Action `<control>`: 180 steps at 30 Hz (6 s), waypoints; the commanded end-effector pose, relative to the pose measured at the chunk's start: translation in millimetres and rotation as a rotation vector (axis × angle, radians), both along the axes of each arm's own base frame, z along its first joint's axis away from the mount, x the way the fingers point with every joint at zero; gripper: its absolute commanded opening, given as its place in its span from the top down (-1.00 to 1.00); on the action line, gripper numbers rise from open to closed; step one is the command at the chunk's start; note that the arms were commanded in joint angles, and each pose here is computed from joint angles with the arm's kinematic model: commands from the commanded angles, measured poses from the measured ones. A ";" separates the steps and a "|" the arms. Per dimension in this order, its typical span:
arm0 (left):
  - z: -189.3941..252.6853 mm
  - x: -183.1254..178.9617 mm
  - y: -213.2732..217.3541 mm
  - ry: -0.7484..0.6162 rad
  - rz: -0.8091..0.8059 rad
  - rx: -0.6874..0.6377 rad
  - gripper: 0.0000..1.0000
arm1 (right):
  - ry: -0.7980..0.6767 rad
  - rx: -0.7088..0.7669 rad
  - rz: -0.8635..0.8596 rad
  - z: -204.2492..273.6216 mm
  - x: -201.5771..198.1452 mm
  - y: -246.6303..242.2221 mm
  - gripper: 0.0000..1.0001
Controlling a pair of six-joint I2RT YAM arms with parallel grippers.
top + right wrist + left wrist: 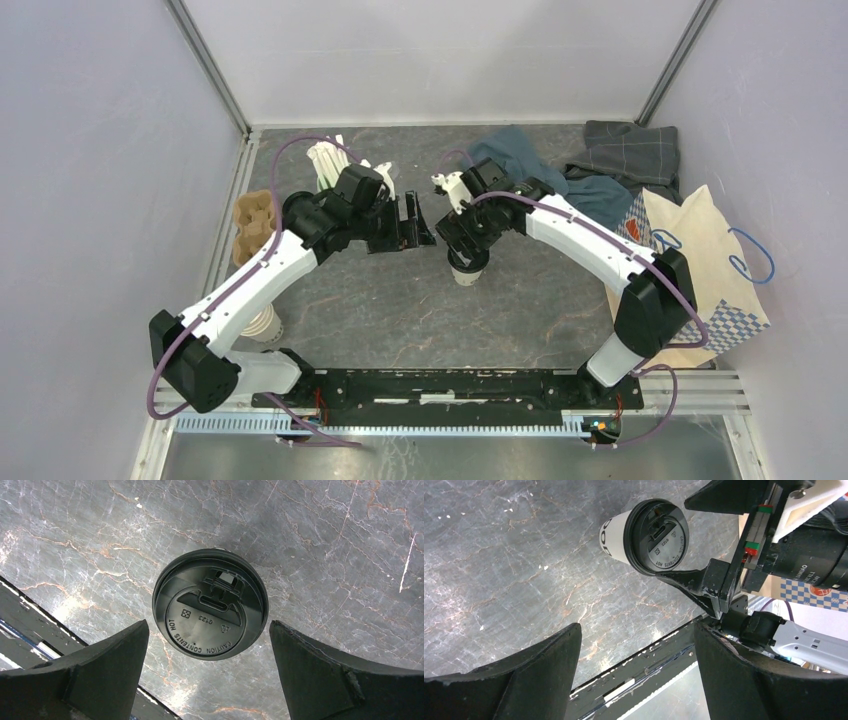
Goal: Pack the takeout coffee
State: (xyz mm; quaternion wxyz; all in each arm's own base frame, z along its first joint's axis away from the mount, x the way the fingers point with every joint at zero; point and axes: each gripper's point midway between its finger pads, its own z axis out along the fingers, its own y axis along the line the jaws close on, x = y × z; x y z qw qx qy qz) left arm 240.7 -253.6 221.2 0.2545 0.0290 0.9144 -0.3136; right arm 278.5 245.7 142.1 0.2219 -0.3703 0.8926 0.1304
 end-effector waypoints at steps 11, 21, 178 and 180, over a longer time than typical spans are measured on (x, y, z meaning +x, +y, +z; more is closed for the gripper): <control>9.1 5.0 1.5 -0.040 0.003 -0.002 -0.78 | -0.043 -0.053 0.005 -4.9 5.5 6.4 -0.96; 9.5 8.6 0.1 -0.038 0.009 0.000 -0.79 | -0.074 -0.116 -0.018 -14.4 9.1 -3.6 -0.96; -76.7 85.3 -90.2 0.175 -0.157 -0.085 -0.72 | 0.048 0.035 -0.526 -49.1 -19.1 -118.3 -0.96; -72.1 82.8 -89.8 0.171 -0.161 -0.093 -0.72 | 0.037 0.036 -0.522 -62.7 -20.7 -119.9 -0.96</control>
